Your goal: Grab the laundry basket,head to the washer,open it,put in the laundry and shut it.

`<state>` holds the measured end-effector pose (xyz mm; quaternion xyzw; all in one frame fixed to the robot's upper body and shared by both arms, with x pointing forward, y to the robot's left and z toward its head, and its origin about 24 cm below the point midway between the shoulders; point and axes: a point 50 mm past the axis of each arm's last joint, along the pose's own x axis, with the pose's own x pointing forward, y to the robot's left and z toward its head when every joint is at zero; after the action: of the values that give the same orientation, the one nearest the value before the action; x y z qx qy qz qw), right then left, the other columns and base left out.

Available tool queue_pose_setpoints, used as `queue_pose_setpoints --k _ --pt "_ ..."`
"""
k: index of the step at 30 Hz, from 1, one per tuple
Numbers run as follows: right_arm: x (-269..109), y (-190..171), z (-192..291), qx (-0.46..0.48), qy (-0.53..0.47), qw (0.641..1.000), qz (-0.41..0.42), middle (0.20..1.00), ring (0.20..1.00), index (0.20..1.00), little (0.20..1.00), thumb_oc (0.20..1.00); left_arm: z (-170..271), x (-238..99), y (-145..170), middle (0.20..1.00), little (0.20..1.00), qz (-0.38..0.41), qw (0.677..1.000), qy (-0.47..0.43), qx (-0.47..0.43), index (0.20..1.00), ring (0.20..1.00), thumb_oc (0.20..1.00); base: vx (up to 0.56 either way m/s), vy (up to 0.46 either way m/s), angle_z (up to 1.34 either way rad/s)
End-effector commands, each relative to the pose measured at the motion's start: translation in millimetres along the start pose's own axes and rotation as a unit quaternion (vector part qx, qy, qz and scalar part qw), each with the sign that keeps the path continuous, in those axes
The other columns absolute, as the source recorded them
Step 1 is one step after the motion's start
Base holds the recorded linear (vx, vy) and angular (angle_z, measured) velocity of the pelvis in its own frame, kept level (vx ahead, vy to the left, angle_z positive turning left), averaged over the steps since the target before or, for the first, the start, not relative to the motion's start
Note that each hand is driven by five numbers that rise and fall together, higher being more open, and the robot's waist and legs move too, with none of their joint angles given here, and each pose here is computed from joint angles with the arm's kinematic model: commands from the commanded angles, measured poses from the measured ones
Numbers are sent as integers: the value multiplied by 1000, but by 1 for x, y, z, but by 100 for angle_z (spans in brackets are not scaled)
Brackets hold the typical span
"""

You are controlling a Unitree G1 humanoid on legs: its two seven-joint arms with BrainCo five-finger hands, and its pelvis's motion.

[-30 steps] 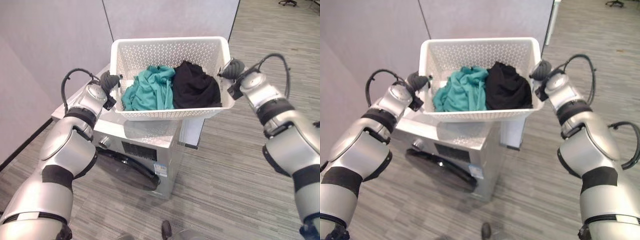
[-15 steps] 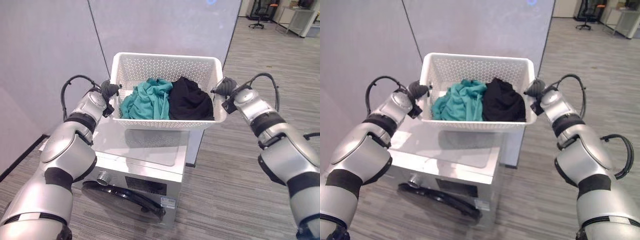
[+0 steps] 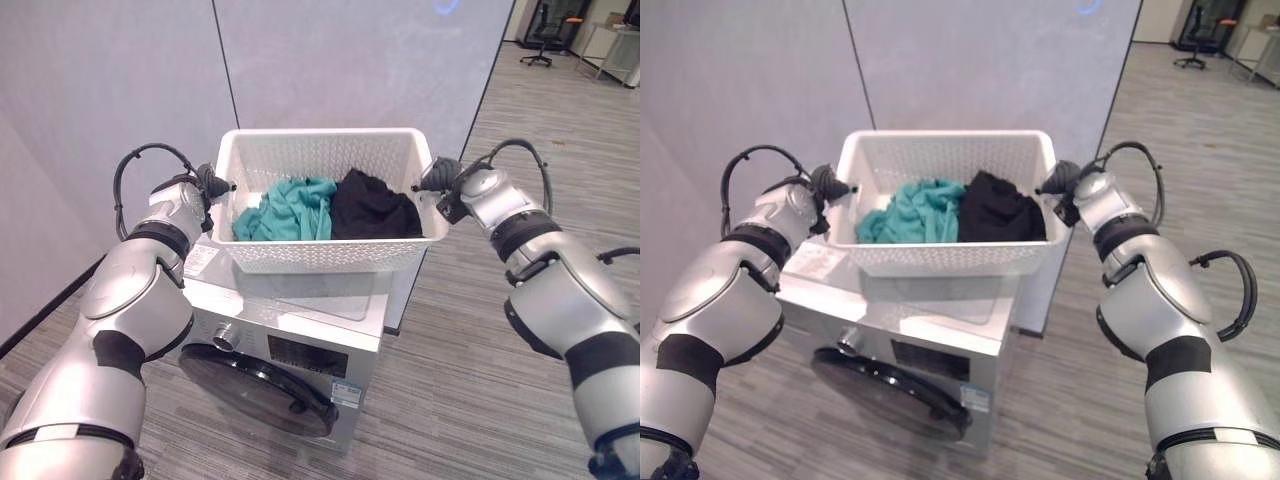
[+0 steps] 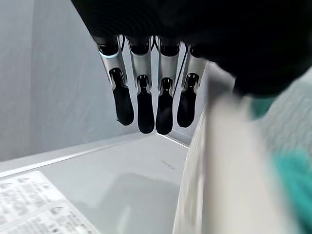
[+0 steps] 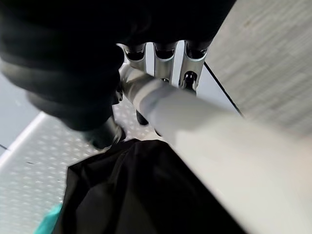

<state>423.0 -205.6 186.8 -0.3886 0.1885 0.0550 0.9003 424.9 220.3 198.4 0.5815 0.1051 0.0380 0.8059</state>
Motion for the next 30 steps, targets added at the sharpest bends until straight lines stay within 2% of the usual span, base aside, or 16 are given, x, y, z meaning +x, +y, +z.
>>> queue_pose_setpoints --k 1,11,15,18,24,26,30 --pt "-13 -40 7 -2 7 998 -63 1000 1000 1000 1000 1000 -7 -14 100 1000 1000 154 987 38 0 1000 1000 1000 -12 -13 10" --pt "-17 -38 46 117 -125 982 -83 1000 1000 1000 1000 1000 -10 -22 127 1000 1000 232 964 -7 -130 1000 1000 1000 -2 -7 -6" --pt "-33 -65 62 192 -202 952 -124 1000 1000 1000 1000 1000 -16 -28 140 1000 1000 270 943 -36 -191 1000 1000 1000 -21 -13 -11" --pt "-40 -80 61 217 -219 941 -142 1000 1000 1000 1000 1000 -16 -31 148 1000 1000 287 932 -52 -214 1000 1000 1000 -8 -9 5" --pt "-80 -146 21 252 -256 904 -230 1000 1000 1000 1000 1000 -48 -51 175 1000 1000 352 901 -77 -239 1000 1000 1000 -6 -11 3" --pt "-86 -153 11 253 -260 900 -241 1000 1000 1000 1000 1000 -57 -54 176 1000 1000 358 899 -78 -240 1000 1000 1000 3 -13 6" --pt "-114 -168 -54 252 -249 889 -290 1000 1000 1000 1000 1000 -115 -77 169 1000 1000 376 895 -62 -232 1000 1000 1000 5 -16 8"
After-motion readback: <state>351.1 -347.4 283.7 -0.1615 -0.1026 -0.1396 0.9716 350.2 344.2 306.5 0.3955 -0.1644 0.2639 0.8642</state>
